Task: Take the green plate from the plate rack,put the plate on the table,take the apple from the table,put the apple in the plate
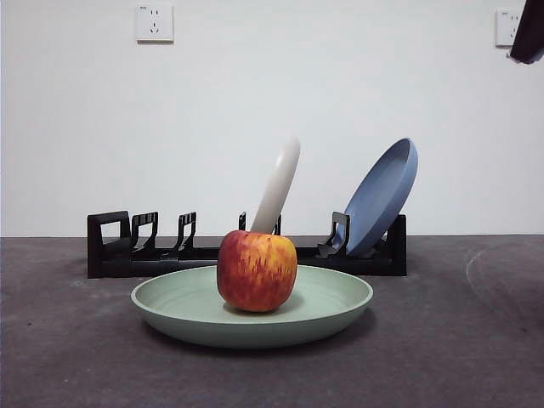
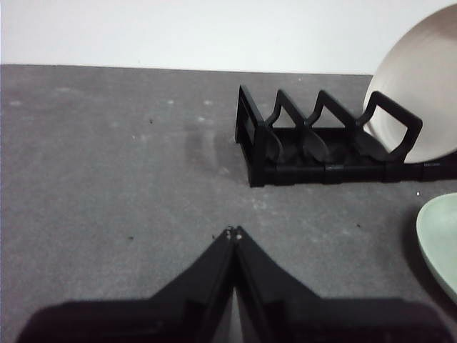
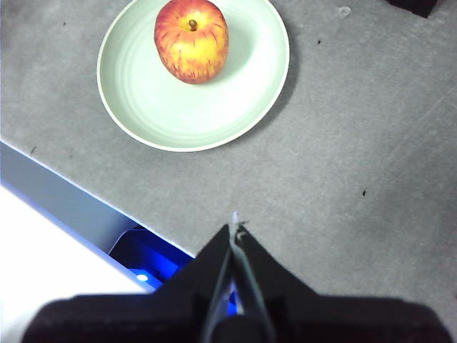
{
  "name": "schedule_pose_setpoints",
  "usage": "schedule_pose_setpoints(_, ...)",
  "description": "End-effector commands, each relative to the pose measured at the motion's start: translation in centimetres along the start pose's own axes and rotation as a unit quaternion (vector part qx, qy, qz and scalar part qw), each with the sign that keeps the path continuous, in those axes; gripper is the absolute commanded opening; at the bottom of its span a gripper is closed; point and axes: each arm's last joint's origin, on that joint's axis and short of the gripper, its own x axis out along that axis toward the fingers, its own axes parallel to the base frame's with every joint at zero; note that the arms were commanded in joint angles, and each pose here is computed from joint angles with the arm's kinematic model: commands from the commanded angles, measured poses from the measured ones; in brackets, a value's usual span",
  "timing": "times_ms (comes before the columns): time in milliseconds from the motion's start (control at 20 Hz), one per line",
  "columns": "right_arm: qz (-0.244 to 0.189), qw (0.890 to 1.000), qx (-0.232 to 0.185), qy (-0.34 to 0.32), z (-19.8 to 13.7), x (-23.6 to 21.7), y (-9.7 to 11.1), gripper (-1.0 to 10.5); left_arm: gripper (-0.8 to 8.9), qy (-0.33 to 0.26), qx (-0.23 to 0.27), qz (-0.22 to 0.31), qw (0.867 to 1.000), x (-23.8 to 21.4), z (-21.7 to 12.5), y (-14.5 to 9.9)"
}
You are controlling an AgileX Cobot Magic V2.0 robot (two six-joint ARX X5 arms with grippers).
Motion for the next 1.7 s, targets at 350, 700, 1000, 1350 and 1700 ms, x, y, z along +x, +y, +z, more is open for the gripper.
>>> schedule_pose_setpoints(350, -0.004, 1.000, 0.005, 0.000, -0.1, 0.1, 0.0, 0.0, -0.03, -0.005, 0.003, 0.004, 1.000, 0.0, 0.0, 0.1)
schedule_pose_setpoints(700, -0.004, 1.000, 0.005, 0.000, -0.1, 0.1, 0.0, 0.0, -0.03, 0.006, 0.002, 0.005, 1.000, 0.2, -0.2, 0.1)
schedule_pose_setpoints(1000, -0.004, 1.000, 0.004, 0.000, -0.1, 0.1, 0.0, 0.0, -0.03, 0.017, 0.001, 0.005, 1.000, 0.3, -0.3, 0.1)
schedule_pose_setpoints(1350, -0.106, 0.975, -0.146, -0.130, 2.2, 0.6, -0.9, 0.0, -0.03, 0.031, 0.001, 0.006, 1.000, 0.4, -0.5, 0.1)
schedule_pose_setpoints(1700, -0.154, 0.935, -0.025, -0.317, -0.3, 3.7, -8.2, 0.0, -0.03, 0.033, 0.001, 0.007, 0.999, 0.5, -0.6, 0.1)
